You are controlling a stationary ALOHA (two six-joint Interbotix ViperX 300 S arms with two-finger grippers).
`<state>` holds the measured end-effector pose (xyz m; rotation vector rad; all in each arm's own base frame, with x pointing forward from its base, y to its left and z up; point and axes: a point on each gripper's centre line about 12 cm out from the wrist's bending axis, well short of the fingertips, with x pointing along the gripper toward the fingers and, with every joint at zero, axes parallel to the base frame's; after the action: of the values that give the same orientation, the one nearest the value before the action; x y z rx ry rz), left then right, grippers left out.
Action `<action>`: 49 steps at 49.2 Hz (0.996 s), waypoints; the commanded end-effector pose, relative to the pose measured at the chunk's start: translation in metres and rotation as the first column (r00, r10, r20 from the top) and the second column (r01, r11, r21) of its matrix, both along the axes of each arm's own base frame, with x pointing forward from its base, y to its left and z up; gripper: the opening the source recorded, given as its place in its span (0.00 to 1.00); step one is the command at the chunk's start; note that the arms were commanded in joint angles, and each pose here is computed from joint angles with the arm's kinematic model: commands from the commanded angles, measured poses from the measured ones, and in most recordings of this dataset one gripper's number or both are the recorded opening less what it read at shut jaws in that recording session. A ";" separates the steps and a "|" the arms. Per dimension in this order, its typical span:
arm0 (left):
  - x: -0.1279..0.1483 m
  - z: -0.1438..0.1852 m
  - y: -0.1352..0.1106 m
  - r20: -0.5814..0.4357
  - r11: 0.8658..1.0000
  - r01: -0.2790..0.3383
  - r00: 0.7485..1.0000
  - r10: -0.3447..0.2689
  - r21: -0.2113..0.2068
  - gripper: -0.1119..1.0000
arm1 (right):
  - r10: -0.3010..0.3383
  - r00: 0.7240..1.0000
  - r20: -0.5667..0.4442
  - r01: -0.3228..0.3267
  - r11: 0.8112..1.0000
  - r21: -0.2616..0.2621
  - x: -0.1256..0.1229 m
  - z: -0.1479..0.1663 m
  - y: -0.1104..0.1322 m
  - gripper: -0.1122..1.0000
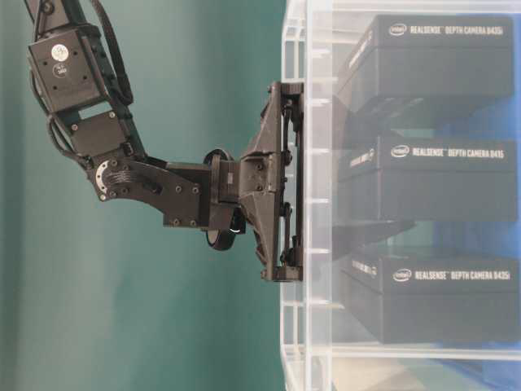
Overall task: Take the box out of the case with the right arm.
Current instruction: 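Lower the right gripper around the middle box and close it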
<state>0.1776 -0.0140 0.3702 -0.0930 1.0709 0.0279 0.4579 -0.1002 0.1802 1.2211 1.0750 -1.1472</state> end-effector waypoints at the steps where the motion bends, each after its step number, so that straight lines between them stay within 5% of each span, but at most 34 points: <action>1: 0.001 0.009 -0.001 0.028 1.000 0.003 1.000 -0.003 -0.001 0.12 | 0.000 0.999 0.035 0.000 1.000 -0.003 0.001 0.013 0.001 0.96; 17: 0.001 0.009 -0.001 0.028 1.000 0.003 1.000 -0.003 -0.001 0.12 | -0.025 0.999 0.040 0.024 0.999 0.028 0.002 0.015 0.004 0.93; 25: 0.001 0.009 -0.001 0.028 1.000 0.001 1.000 -0.001 -0.002 0.12 | -0.052 0.998 0.036 0.051 0.998 0.032 0.002 0.015 0.006 0.69; 49: 0.001 0.009 0.000 0.028 1.000 0.002 1.000 -0.002 0.000 0.12 | -0.052 0.997 0.062 0.050 0.998 0.025 0.004 0.027 0.007 0.69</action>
<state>0.1780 -0.0140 0.3699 -0.0928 1.0724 0.0281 0.4588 -0.0949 0.1818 1.2878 1.0698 -1.1732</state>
